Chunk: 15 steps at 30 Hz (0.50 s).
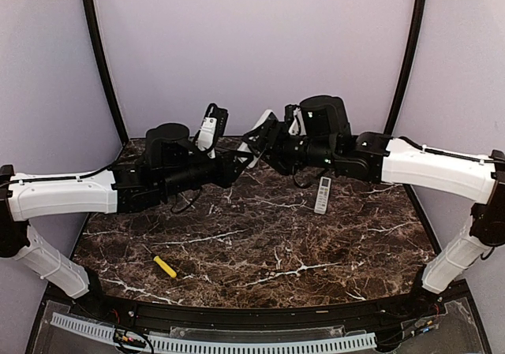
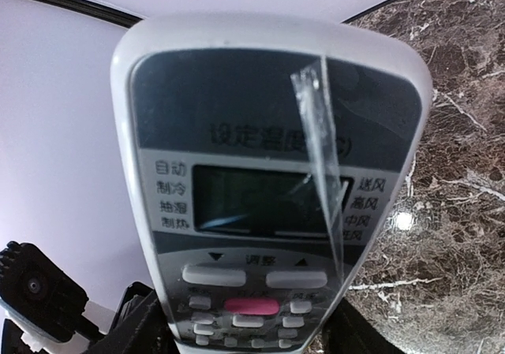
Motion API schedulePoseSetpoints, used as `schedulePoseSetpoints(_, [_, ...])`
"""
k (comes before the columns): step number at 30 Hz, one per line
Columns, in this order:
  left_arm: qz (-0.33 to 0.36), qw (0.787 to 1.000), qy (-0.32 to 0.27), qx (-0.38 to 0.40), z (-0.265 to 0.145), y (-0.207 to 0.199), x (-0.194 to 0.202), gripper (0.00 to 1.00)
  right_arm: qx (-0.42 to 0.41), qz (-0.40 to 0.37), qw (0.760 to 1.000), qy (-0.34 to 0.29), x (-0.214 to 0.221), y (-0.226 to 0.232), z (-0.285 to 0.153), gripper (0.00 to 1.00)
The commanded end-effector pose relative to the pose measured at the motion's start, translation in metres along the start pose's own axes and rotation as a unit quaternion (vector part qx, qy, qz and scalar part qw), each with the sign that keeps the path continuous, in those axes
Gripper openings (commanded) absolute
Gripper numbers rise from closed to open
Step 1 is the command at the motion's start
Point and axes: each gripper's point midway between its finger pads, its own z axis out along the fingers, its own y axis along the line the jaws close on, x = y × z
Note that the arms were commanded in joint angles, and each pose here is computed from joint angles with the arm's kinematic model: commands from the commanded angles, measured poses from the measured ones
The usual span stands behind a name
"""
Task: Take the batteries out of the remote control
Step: Pass from the right arm to the left
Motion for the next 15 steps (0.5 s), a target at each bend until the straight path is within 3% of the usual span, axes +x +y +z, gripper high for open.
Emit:
schedulePoseSetpoints(1, [-0.015, 0.999, -0.029, 0.009, -0.022, -0.009, -0.031, 0.00, -0.003, -0.024, 0.999, -0.045, -0.024, -0.002, -0.025, 0.85])
schedulePoseSetpoints(3, [-0.007, 1.000, -0.027, 0.009, -0.030, -0.009, -0.033, 0.00, -0.010, -0.050, 0.997, -0.057, -0.034, -0.003, -0.035, 0.94])
schedulePoseSetpoints(8, [0.008, 1.000, -0.004, -0.004, -0.043, 0.008, -0.032, 0.00, -0.032, -0.120, 0.989, -0.080, -0.048, 0.005, -0.064, 0.99])
schedulePoseSetpoints(15, [0.000, 0.990, 0.019, 0.137, -0.071, -0.008, -0.032, 0.00, -0.158, -0.232, 0.960, -0.023, -0.040, 0.034, -0.100, 0.99])
